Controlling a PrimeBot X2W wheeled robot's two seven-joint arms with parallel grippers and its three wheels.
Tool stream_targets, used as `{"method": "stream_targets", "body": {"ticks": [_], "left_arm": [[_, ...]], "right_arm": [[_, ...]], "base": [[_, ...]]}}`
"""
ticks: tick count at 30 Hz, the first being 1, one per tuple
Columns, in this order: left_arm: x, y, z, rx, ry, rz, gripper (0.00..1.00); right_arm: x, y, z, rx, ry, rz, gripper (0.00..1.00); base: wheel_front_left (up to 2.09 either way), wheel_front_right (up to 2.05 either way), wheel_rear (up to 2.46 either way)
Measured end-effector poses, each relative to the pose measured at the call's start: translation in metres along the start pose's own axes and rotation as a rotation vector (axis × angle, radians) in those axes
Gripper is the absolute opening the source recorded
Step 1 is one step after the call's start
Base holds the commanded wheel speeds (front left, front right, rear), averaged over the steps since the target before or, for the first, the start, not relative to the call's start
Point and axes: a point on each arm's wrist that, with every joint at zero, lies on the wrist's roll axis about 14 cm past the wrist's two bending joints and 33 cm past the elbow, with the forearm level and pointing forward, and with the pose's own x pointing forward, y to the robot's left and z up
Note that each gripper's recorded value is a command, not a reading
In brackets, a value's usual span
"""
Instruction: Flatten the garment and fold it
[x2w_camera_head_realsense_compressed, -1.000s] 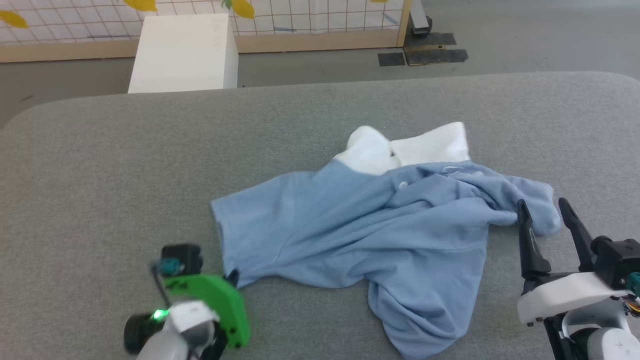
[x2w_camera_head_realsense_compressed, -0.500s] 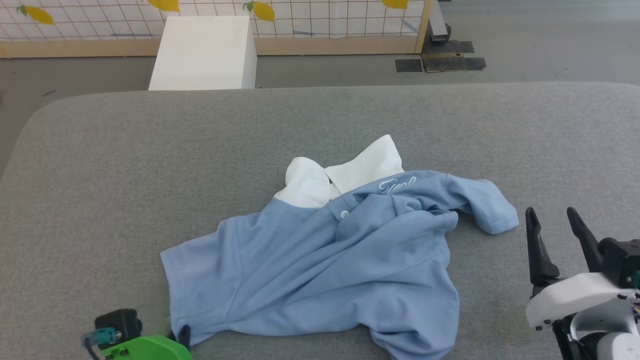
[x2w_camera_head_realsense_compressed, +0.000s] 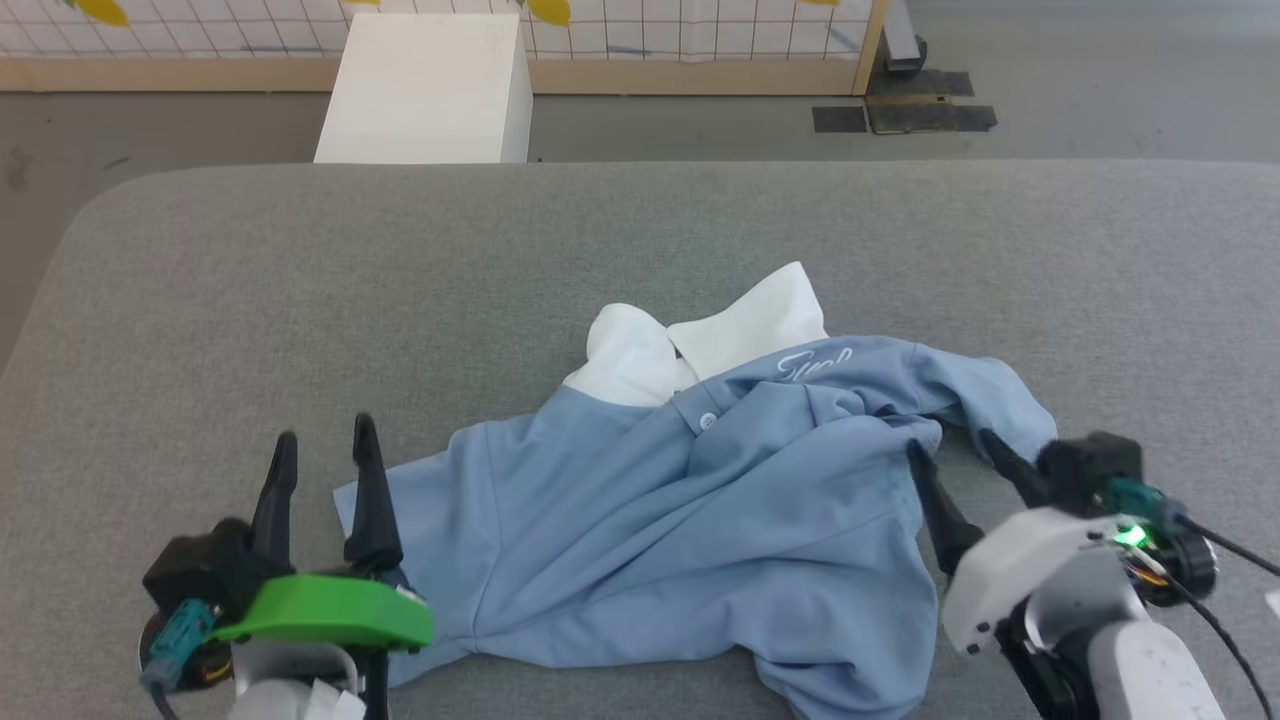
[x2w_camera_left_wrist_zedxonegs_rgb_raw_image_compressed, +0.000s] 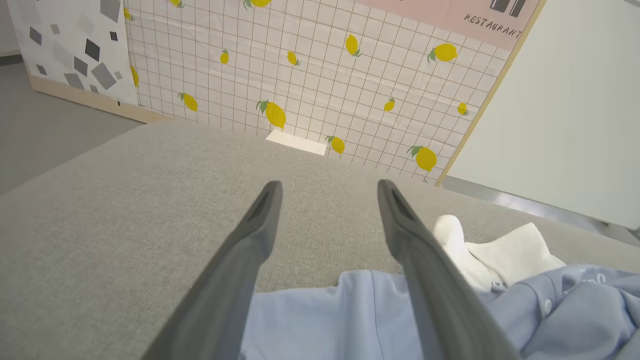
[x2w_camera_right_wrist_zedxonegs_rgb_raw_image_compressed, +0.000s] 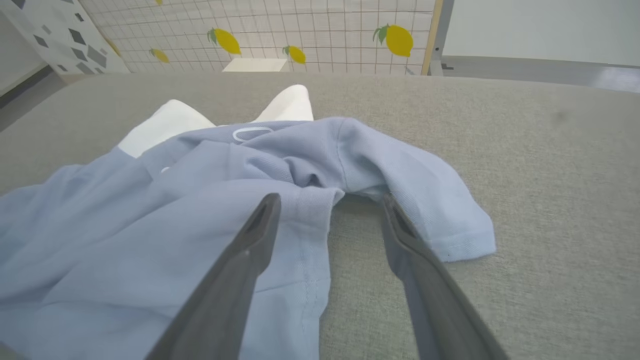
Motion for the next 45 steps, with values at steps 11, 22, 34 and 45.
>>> {"method": "stream_targets", "body": {"ticks": [11,22,34,45], "left_arm": [[0.016,-0.008,-0.003,0.021,-0.028,-0.014,1.00],[0.015,-0.007,-0.005,0.032,-0.026,-0.012,1.00],[0.016,-0.025,-0.015,0.010,-0.004,-0.059,1.00],[0.015,-0.028,-0.020,0.009,0.013,-0.077,1.00]], "right_arm": [[0.038,0.034,-0.034,0.013,0.264,0.118,0.00],[-0.008,0.023,-0.079,0.010,0.489,0.095,0.00],[-0.123,-0.063,-0.106,0.101,0.654,-0.241,1.00],[-0.057,-0.088,-0.011,0.005,0.070,-0.286,1.00]], "base": [[0.00,0.00,0.00],[0.00,0.00,0.00],[0.00,0.00,0.00],[0.00,0.00,0.00]]}}
